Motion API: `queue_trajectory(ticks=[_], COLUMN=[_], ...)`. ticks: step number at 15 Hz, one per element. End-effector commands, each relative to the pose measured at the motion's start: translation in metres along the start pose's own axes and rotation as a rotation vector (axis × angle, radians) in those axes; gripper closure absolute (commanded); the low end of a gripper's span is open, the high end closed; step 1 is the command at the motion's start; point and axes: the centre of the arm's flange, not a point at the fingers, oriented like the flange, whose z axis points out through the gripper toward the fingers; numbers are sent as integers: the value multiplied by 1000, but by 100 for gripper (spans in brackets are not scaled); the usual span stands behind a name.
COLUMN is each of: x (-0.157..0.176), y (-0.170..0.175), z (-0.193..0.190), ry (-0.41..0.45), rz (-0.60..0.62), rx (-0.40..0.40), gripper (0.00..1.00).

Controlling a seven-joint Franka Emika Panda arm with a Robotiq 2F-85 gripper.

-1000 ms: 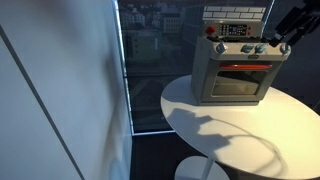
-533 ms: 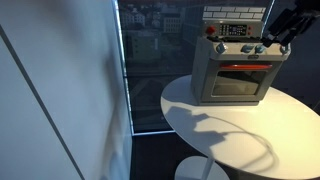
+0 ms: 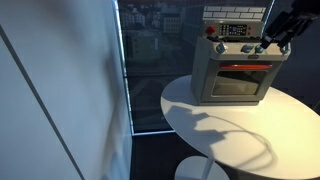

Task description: Turn the far right blue stove dial a little to the right

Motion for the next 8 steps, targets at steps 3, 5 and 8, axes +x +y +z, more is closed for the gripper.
queue_trajectory(ticks=[3,5,8], x=[29,37,47], y=[-3,-7,-16], z=[16,22,33], ry=[42,53,59], rz=[3,-8,-22], rx=[8,6,10], gripper=[0,0,0])
